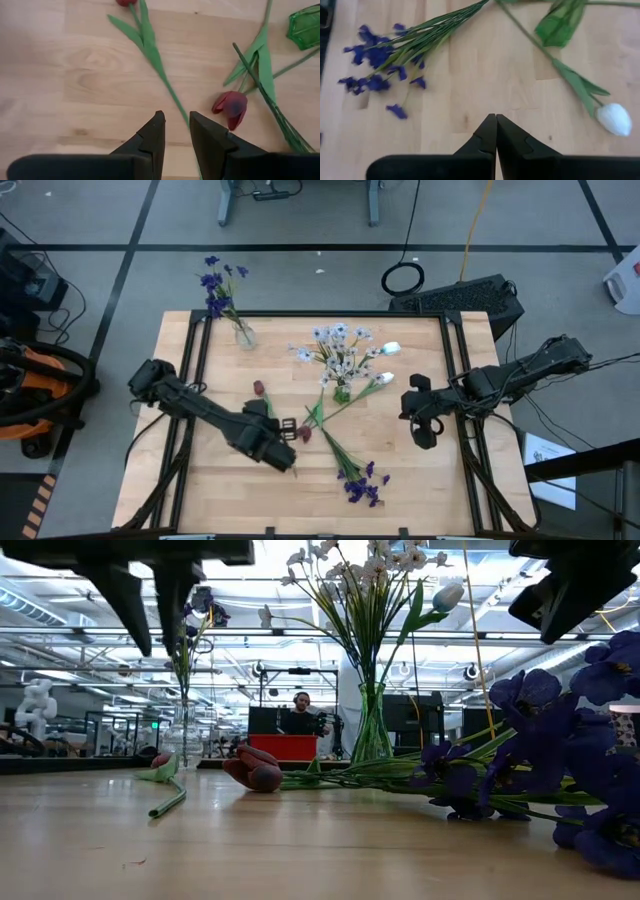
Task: Sort flowers into vase by color
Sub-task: Put the bottom dark red flower into the transparent vase
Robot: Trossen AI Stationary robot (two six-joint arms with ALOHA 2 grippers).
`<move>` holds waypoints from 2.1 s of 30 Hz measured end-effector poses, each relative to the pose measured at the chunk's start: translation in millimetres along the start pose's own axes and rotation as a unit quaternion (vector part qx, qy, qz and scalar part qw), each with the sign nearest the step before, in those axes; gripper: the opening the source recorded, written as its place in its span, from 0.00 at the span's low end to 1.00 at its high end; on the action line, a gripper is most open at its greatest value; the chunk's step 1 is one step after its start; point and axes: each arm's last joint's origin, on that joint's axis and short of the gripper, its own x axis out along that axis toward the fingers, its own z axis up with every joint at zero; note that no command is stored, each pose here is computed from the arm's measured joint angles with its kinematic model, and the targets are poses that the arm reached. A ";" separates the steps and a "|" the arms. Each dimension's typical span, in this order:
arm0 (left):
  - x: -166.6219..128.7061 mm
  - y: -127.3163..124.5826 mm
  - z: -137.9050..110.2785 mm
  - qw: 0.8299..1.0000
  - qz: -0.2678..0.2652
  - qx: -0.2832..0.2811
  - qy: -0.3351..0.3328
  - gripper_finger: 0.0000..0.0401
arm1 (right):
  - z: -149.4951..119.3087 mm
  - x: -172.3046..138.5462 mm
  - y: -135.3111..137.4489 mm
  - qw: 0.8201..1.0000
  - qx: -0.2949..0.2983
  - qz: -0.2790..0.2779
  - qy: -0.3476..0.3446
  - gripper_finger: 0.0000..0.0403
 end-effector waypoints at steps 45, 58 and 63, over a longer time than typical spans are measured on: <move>124.3 -17.1 27.0 0.988 0.099 -0.100 0.061 0.02 | -2.9 -0.1 -0.1 0.999 -0.048 0.010 0.018 0.00; -9.6 33.6 123.4 0.929 -0.148 0.071 -0.332 0.00 | 4.8 0.7 -7.1 0.995 0.086 -0.040 -0.028 0.00; -43.3 64.2 156.1 0.877 -0.143 0.089 -0.449 0.00 | 10.8 0.4 -9.3 0.981 0.170 -0.061 -0.072 0.00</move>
